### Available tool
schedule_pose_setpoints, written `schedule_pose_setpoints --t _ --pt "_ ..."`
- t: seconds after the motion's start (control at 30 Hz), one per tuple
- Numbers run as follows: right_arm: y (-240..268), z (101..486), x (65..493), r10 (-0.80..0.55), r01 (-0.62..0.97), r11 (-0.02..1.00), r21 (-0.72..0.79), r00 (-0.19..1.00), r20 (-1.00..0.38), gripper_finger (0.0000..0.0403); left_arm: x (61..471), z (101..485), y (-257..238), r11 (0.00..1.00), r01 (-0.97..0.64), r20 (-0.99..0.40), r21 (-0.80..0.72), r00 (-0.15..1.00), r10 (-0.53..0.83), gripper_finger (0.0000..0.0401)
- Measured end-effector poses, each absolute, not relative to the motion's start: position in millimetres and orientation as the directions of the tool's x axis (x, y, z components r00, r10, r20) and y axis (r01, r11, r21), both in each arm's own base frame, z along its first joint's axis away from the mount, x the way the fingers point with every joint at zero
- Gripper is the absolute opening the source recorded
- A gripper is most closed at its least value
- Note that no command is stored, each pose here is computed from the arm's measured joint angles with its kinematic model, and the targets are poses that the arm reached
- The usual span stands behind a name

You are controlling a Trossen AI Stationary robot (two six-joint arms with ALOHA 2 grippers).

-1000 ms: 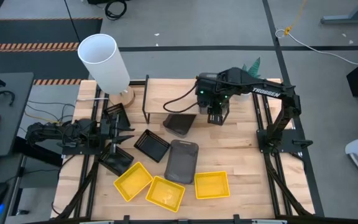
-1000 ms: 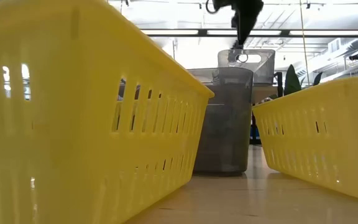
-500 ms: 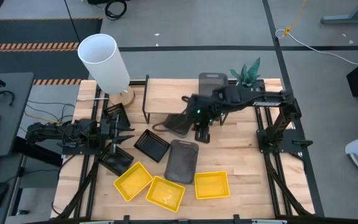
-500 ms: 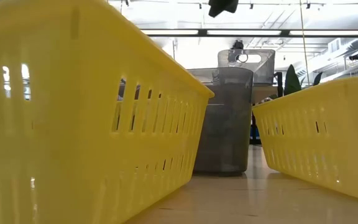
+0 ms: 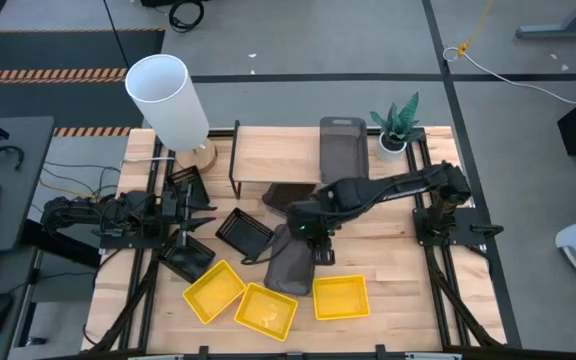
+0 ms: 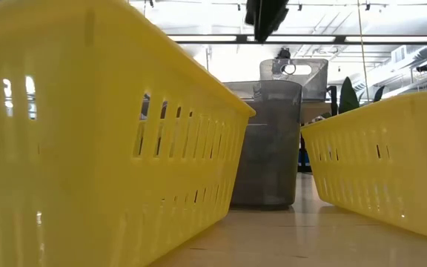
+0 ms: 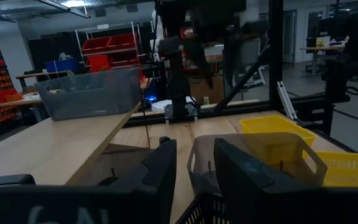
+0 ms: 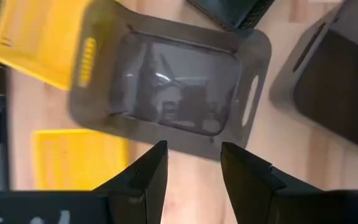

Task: Stack baskets on shelf by color
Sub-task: Stack the bottom black bin on top of the black bin on the shelf

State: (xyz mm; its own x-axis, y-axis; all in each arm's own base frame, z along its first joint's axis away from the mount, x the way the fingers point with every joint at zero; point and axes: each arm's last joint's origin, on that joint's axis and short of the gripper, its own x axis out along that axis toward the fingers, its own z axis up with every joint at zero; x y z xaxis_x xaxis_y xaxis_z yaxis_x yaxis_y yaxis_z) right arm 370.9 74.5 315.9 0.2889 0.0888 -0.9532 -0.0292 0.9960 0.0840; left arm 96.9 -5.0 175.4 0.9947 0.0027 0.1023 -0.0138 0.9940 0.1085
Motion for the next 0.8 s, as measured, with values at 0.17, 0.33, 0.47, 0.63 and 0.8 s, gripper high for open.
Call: schedule_pose_setpoints --t 0.17,0.33,0.47,0.63,0.8 --pt "77 285 389 0.056 -0.054 0.998 0.044 0.234 -0.971 0.0154 97 175 -5 0.994 -0.014 0.102 0.108 0.995 0.002 0.0114" --pt "77 255 403 0.033 -0.091 0.996 0.019 0.160 -0.987 0.0163 97 175 -5 0.994 -0.014 0.102 0.108 0.995 0.003 0.0114" --pt "74 246 406 -0.036 -0.067 0.997 -0.046 0.142 -0.989 0.0185 97 175 -5 0.994 -0.014 0.102 0.108 0.995 0.002 0.0114" --pt "70 246 408 -0.102 -0.022 0.994 -0.106 0.157 -0.982 0.0222 97 175 -5 0.994 -0.014 0.102 0.108 0.995 0.002 0.0114" --pt "63 246 409 -0.144 0.038 0.990 -0.139 0.161 -0.976 0.0261 97 175 -5 0.994 -0.014 0.102 0.108 0.995 0.003 0.0114"
